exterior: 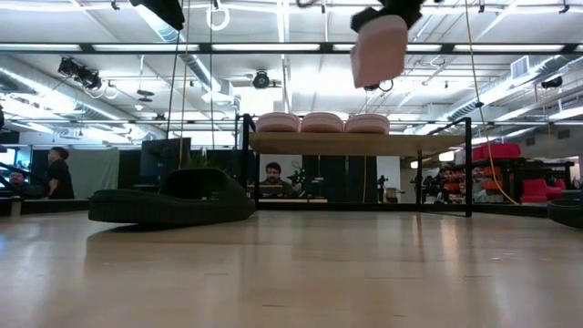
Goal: Pick and place slides into the shelf
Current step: Put the pink slide on the shelf
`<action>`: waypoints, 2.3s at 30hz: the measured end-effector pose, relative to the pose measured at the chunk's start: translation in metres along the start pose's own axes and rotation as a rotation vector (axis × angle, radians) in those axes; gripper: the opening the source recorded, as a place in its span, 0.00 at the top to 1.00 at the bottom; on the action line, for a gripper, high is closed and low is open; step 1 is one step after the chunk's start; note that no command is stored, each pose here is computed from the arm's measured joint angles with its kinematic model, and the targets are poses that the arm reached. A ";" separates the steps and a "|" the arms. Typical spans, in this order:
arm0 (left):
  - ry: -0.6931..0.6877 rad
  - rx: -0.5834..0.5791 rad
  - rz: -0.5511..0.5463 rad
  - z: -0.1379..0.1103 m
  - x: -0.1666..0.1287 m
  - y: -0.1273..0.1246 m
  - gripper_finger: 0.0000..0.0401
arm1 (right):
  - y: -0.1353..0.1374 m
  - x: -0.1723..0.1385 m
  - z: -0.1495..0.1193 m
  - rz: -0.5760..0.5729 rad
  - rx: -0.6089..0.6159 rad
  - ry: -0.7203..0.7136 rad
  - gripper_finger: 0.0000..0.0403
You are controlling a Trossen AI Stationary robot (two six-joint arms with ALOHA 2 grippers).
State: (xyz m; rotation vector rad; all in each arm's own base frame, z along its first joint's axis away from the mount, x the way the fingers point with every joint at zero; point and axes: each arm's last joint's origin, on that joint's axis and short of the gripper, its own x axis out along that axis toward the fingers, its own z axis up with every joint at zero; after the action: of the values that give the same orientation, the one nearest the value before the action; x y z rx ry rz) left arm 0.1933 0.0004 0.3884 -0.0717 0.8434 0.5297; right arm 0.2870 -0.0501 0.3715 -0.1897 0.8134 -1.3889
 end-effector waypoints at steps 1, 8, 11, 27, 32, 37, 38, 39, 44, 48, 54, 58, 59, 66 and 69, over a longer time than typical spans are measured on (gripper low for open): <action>0.000 0.000 0.000 0.000 0.000 0.000 0.67 | -0.003 0.003 -0.006 -0.013 -0.002 0.005 0.97; -0.001 -0.001 0.000 0.000 0.000 0.000 0.65 | -0.033 0.015 -0.050 -0.051 0.002 0.030 0.98; -0.002 -0.001 -0.001 0.000 0.000 0.000 0.64 | -0.045 0.015 -0.070 -0.020 -0.019 0.036 0.98; -0.066 -0.036 -0.023 0.007 0.000 -0.002 0.65 | -0.042 0.045 -0.105 0.019 -0.044 0.000 0.98; -0.065 -0.035 -0.023 0.007 0.000 -0.002 0.65 | -0.042 0.054 -0.095 0.022 -0.021 -0.015 0.98; -0.065 -0.036 -0.023 0.007 0.000 -0.002 0.63 | -0.042 0.062 -0.087 0.045 -0.035 -0.019 0.98; -0.065 -0.036 -0.023 0.007 0.000 -0.002 0.63 | -0.043 0.064 -0.086 0.047 -0.044 -0.015 0.98; -0.065 -0.035 -0.023 0.007 0.000 -0.002 0.63 | -0.043 0.066 -0.086 0.052 -0.048 -0.007 0.98; -0.065 -0.033 -0.023 0.007 0.000 -0.002 0.63 | -0.038 0.084 -0.085 0.053 -0.063 0.055 0.98; -0.065 -0.029 -0.023 0.007 0.000 -0.002 0.64 | -0.034 0.099 -0.083 0.022 -0.091 0.080 0.98; -0.065 0.041 -0.021 0.007 0.000 -0.002 0.66 | -0.032 0.119 -0.074 -0.001 -0.084 0.074 0.98; -0.066 0.054 -0.020 0.007 0.000 -0.002 0.64 | -0.034 0.131 -0.072 0.012 -0.084 0.085 0.98; -0.066 0.055 -0.020 0.007 0.000 -0.002 0.64 | -0.035 0.134 -0.073 0.020 -0.081 0.094 0.98; -0.065 0.055 -0.020 0.007 0.000 -0.002 0.62 | -0.031 0.147 -0.074 0.138 -0.109 0.131 0.98; -0.065 0.055 -0.020 0.007 0.000 -0.002 0.63 | -0.027 0.149 -0.074 0.161 -0.141 0.138 0.98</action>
State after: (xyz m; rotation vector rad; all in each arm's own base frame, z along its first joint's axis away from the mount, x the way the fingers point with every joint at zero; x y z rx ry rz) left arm 0.1991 0.0002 0.3928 -0.0122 0.7921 0.4871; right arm 0.2151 -0.1677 0.2741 -0.1352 1.0212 -1.2037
